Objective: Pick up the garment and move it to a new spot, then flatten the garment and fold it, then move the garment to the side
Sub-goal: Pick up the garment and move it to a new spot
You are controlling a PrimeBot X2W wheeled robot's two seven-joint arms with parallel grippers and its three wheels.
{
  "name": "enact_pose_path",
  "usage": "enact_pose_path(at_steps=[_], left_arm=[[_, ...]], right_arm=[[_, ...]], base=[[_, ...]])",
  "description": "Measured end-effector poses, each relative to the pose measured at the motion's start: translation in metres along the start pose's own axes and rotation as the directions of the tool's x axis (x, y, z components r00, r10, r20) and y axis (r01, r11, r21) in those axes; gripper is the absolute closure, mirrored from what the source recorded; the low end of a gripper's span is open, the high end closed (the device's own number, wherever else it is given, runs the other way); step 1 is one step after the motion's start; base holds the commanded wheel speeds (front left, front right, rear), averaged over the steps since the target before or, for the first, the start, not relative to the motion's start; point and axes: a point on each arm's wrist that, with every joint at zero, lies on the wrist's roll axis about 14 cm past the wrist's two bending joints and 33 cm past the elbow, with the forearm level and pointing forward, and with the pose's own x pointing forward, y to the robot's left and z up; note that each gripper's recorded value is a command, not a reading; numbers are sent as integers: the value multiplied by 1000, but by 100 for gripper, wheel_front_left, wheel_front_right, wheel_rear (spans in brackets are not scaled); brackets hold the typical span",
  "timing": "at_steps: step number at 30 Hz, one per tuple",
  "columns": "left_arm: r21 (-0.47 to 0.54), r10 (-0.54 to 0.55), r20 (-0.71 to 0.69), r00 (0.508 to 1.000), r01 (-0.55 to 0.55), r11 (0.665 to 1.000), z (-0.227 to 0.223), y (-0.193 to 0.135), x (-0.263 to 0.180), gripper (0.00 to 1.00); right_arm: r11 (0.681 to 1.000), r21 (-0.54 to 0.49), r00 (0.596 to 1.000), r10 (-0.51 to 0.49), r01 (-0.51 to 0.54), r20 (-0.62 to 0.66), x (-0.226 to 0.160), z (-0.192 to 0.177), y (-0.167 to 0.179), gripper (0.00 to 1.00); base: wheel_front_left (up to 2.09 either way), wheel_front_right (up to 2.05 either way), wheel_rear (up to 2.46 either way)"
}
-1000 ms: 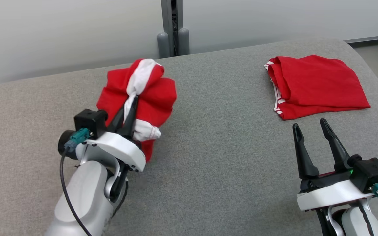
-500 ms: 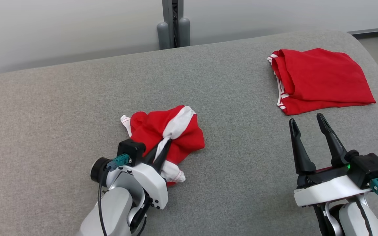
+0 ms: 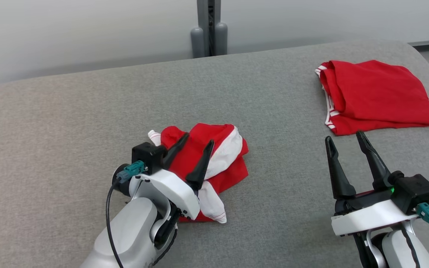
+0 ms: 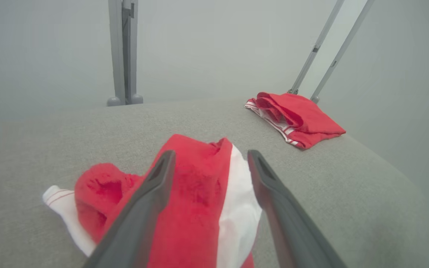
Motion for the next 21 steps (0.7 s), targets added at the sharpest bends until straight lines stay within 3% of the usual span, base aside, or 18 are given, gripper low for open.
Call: enact_pose_path(at_steps=[6, 12, 21], left_arm=[[14, 88, 147, 985, -91, 996, 48, 24, -16, 0], [9, 231, 257, 938, -242, 970, 76, 59, -59, 0], [-27, 451, 347, 823, -472, 881, 80, 98, -143, 0]], right_arm=[[998, 27, 998, 58, -59, 17, 6, 4, 21, 0], [991, 61, 993, 119, -121, 21, 9, 4, 43, 0], [979, 92, 984, 179, -180, 18, 7, 2, 66, 0]], base=[[0, 0, 0], [0, 0, 0], [0, 0, 0]])
